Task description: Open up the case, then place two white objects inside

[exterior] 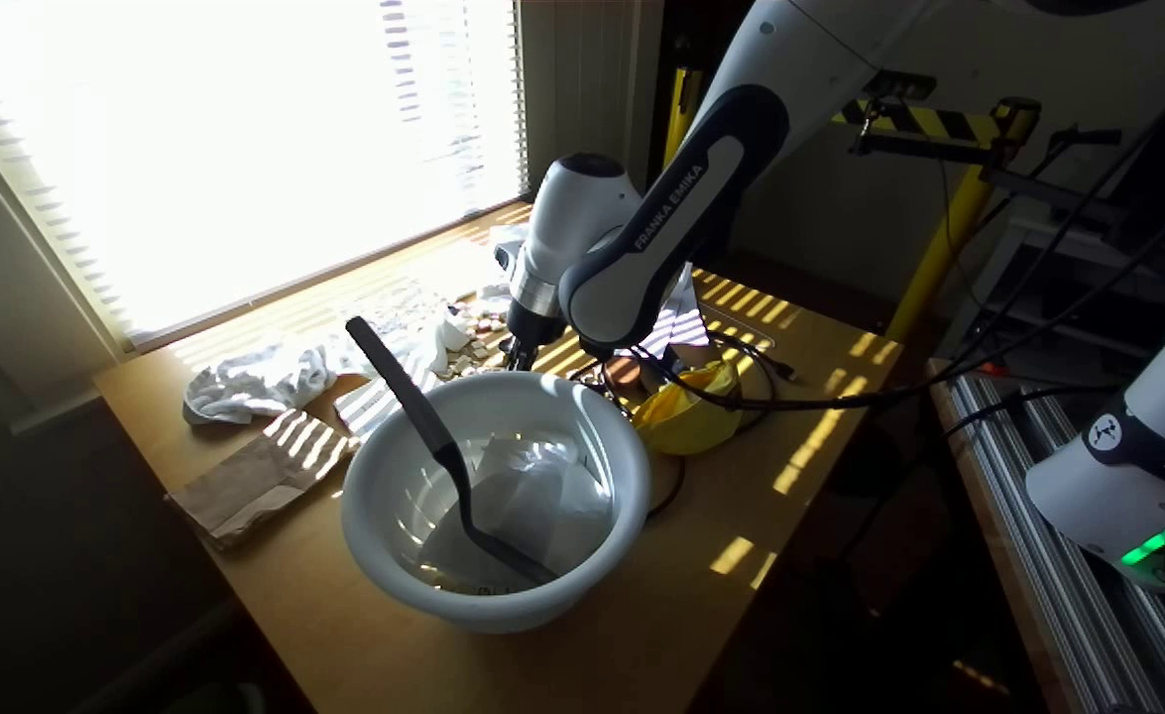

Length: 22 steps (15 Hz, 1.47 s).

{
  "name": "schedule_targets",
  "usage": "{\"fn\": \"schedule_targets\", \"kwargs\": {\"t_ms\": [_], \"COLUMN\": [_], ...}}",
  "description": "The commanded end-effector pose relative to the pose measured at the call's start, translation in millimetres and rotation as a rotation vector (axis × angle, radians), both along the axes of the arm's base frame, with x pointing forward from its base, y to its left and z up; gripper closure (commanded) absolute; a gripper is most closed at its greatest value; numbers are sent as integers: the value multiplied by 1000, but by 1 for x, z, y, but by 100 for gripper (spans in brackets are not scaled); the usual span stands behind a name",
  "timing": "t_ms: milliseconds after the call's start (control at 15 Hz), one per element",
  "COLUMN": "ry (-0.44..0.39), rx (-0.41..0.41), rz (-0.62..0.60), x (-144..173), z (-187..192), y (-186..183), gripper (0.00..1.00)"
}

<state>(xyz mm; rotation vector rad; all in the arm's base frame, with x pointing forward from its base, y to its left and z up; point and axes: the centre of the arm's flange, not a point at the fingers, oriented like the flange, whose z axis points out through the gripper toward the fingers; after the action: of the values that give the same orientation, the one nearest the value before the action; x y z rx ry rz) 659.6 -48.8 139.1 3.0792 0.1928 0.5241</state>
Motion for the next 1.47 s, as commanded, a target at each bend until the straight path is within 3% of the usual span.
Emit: {"fn": "schedule_targets", "kwargs": {"t_ms": [0,400,667,1000,1200,1400], "ry": [33,10,17,117,197,277], "rx": [-7,14,108,314,383,402], "rz": [-4,29,114,291,335,346], "x": [-2,-11,-29,-77,-109,-140], "z": [4,30,66,116,128,135], "y": [0,-7,-28,-60,-86,-108], "gripper": [97,95,95,95,95,95]}}
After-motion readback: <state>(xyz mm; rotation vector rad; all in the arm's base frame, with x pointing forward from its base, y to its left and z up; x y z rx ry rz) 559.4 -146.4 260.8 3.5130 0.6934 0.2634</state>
